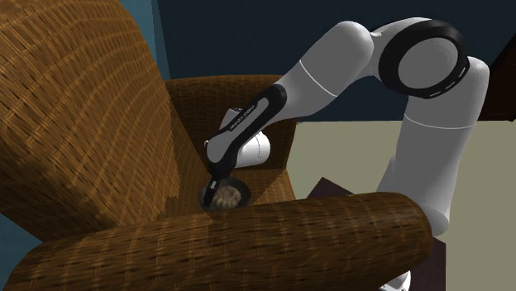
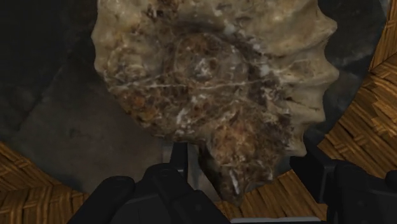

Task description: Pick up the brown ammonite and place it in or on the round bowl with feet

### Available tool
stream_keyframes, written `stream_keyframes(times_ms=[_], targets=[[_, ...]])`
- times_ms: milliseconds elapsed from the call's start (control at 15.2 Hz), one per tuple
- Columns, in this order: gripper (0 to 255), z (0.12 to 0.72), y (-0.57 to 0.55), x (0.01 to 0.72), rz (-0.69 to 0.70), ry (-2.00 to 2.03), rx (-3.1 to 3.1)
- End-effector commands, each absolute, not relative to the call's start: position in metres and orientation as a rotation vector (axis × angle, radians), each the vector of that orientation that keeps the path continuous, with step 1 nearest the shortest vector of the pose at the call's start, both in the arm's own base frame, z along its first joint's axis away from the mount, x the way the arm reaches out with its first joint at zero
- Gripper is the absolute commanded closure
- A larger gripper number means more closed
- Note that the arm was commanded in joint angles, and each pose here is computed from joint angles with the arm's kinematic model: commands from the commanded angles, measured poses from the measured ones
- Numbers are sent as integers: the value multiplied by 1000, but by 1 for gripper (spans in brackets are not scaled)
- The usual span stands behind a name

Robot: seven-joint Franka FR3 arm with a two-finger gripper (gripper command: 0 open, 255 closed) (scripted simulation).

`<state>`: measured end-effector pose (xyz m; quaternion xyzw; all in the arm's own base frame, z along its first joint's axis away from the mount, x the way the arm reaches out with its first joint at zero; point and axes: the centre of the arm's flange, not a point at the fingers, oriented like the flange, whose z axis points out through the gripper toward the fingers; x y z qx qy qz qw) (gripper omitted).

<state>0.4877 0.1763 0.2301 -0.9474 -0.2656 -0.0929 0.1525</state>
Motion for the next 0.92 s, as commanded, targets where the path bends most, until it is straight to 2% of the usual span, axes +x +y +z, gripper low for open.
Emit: stream_keyframes(times_ms=[0, 858], targets=[[255, 240, 177, 488, -266, -762, -2718], [255, 308, 177, 488, -266, -762, -2718]])
